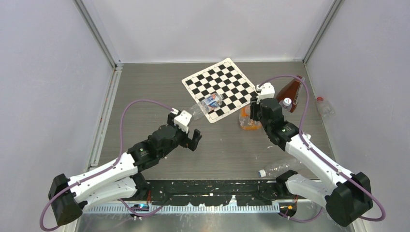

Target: Screw on the bottle caps

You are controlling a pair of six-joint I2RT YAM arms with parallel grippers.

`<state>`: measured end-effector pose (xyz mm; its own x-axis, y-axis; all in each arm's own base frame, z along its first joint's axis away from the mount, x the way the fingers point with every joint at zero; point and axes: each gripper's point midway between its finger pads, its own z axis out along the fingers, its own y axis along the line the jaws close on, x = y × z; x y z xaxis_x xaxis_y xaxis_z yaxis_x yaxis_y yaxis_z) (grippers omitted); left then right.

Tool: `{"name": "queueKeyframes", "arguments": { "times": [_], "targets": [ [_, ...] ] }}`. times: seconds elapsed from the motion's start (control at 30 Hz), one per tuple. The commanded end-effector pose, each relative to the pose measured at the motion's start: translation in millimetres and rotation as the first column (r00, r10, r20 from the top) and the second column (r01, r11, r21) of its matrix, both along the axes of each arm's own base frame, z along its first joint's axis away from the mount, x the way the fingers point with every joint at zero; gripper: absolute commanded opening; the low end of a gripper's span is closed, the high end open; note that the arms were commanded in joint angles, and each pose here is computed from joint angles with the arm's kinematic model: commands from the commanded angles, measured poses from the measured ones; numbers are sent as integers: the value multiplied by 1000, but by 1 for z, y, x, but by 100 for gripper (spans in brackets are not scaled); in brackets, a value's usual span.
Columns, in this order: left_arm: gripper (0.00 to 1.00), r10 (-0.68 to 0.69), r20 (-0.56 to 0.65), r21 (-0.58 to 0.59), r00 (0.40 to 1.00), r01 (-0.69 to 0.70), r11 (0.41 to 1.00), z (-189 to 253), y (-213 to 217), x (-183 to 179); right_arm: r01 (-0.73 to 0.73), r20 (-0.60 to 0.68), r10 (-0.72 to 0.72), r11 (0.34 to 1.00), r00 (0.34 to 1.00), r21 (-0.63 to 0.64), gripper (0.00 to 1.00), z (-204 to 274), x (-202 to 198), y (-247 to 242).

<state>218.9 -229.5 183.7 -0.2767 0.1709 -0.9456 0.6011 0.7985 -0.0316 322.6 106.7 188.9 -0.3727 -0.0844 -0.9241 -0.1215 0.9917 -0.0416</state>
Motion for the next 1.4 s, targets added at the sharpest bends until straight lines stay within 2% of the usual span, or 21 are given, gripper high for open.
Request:
{"name": "queueKeyframes", "arguments": {
  "times": [0.0, 0.03, 0.07, 0.13, 0.2, 0.4, 0.47, 0.5, 0.53, 0.57, 0.6, 0.63, 0.67, 0.7, 0.77, 0.87, 0.97, 1.1, 1.2, 1.37],
  "targets": [
    [98, 33, 30, -46, 999, -32, 998, 23, 3, 5, 10, 73, -14, 998, 997, 55, 27, 19, 10, 4],
    [98, 33, 29, -45, 999, -32, 998, 22, 3, 5, 13, 61, -17, 998, 998, 55, 35, 16, 8, 3],
    [98, 33, 30, -44, 999, -32, 999, 22, 2, 5, 14, 56, -17, 998, 998, 54, 40, 16, 6, 2],
    [98, 35, 30, -41, 999, -33, 999, 22, 3, 6, 16, 46, -19, 998, 999, 57, 60, 16, 3, 1],
    [98, 34, 29, -31, 999, -34, 999, 21, 2, 7, 16, 36, -18, 998, 999, 65, 72, 19, -1, 1],
    [98, 52, -9, 21, 999, -52, 998, 13, 4, 10, 54, -12, -53, 992, 999, 118, 92, 38, -15, -5],
    [100, 66, -22, 32, 998, -65, 997, 12, 6, 11, 142, -85, -130, 977, 988, 161, 96, 41, -29, -14],
    [100, 77, -31, 40, 997, -76, 996, 10, 9, 12, 157, -79, -145, 969, 986, 189, 97, 56, -30, -15],
    [100, 85, -40, 46, 996, -83, 995, 10, 12, 14, 196, -151, -169, 963, 974, 185, 97, 48, -42, -19],
    [100, 95, -48, 53, 994, -93, 994, 9, 15, 15, 207, -153, -178, 956, 972, 205, 98, 63, -45, -20],
    [100, 106, -56, 59, 993, -102, 993, 8, 18, 17, 234, -225, -190, 955, 955, 184, 98, 54, -57, -24],
    [100, 116, -67, 63, 991, -112, 992, 7, 22, 19, 238, -228, -189, 948, 955, 211, 98, 69, -60, -23],
    [100, 129, -79, 67, 988, -124, 990, 6, 26, 21, 237, -282, -177, 952, 943, 194, 99, 65, -71, -23],
    [100, 139, -91, 68, 986, -134, 989, 5, 30, 22, 246, -279, -178, 941, 944, 231, 99, 77, -72, -21],
    [100, 162, -118, 69, 980, -154, 986, 2, 38, 26, 278, -283, -213, 936, 935, 215, 99, 82, -80, -31],
    [100, 186, -147, 63, 972, -178, 982, -3, 46, 31, 320, -266, -268, 931, 926, 173, 99, 68, -90, -48],
    [100, 192, -157, 53, 969, -185, 981, -3, 49, 34, 512, -216, -482, 851, 849, 116, 100, 47, -93, -86],
    [100, 187, -156, 49, 970, -182, 982, -3, 51, 32, 655, -158, -639, 751, 752, 79, 100, 24, -84, -109],
    [100, 185, -161, 45, 970, -180, 983, -4, 52, 28, 702, -151, -690, 710, 708, 52, 100, 0, -72, -114],
    [100, 186, -165, 34, 969, -183, 983, -5, 57, 22, 753, -142, -741, 653, 657, 75, 100, -20, -44, -121]
  ]
}}
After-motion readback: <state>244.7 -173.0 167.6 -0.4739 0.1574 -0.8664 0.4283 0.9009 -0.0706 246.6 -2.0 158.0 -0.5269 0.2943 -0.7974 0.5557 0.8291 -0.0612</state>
